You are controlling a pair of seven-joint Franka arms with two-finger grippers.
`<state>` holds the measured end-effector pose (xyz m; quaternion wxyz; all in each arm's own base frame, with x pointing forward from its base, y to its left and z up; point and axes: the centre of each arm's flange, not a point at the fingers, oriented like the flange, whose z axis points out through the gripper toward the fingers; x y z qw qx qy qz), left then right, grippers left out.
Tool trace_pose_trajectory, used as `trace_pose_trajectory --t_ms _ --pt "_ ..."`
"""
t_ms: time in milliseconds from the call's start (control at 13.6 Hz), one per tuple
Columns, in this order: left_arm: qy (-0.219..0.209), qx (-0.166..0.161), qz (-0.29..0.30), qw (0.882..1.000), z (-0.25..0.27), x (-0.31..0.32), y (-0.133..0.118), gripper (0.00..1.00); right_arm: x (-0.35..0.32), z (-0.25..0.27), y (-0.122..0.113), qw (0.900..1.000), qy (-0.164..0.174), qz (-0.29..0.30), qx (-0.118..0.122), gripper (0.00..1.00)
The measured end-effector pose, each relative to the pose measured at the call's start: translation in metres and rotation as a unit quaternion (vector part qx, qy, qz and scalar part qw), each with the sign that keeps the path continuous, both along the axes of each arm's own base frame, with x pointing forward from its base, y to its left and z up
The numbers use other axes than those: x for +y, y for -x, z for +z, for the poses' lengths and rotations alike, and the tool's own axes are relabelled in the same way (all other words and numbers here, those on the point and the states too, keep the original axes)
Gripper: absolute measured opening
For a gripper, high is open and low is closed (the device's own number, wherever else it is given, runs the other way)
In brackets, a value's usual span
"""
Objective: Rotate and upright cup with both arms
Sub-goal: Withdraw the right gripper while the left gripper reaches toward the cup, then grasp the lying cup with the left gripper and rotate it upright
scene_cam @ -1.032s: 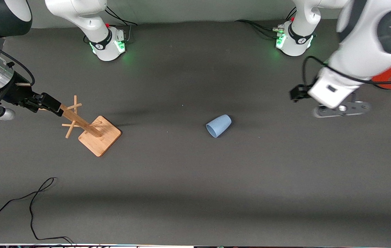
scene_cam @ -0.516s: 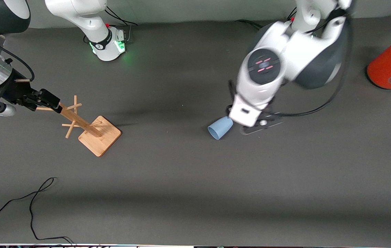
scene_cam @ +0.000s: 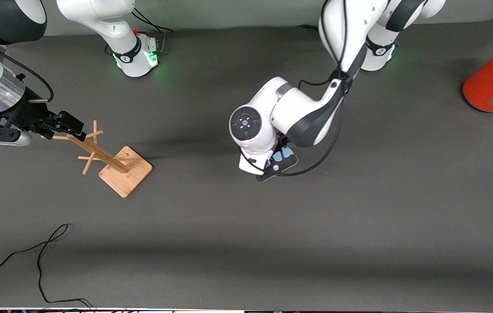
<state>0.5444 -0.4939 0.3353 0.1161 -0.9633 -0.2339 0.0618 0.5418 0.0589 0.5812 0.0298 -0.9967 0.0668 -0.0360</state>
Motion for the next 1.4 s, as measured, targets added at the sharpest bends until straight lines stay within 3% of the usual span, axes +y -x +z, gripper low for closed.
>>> trace_pose_trajectory --t_ms 590,1106,1401 --pt "-0.090 0.020 -0.007 0.996 -0.122 0.006 0.004 1.00 0.000 -0.001 0.000 1.000 0.001 0.000 0.002 1.00" --pt "-0.131 0.017 -0.034 0.991 -0.143 0.001 0.020 1.00 0.000 -0.005 0.001 1.000 0.002 0.000 0.006 1.00" --pt "-0.155 0.039 -0.031 0.987 -0.144 0.007 0.027 0.98 0.000 -0.007 0.002 1.000 0.002 0.000 0.010 1.00"
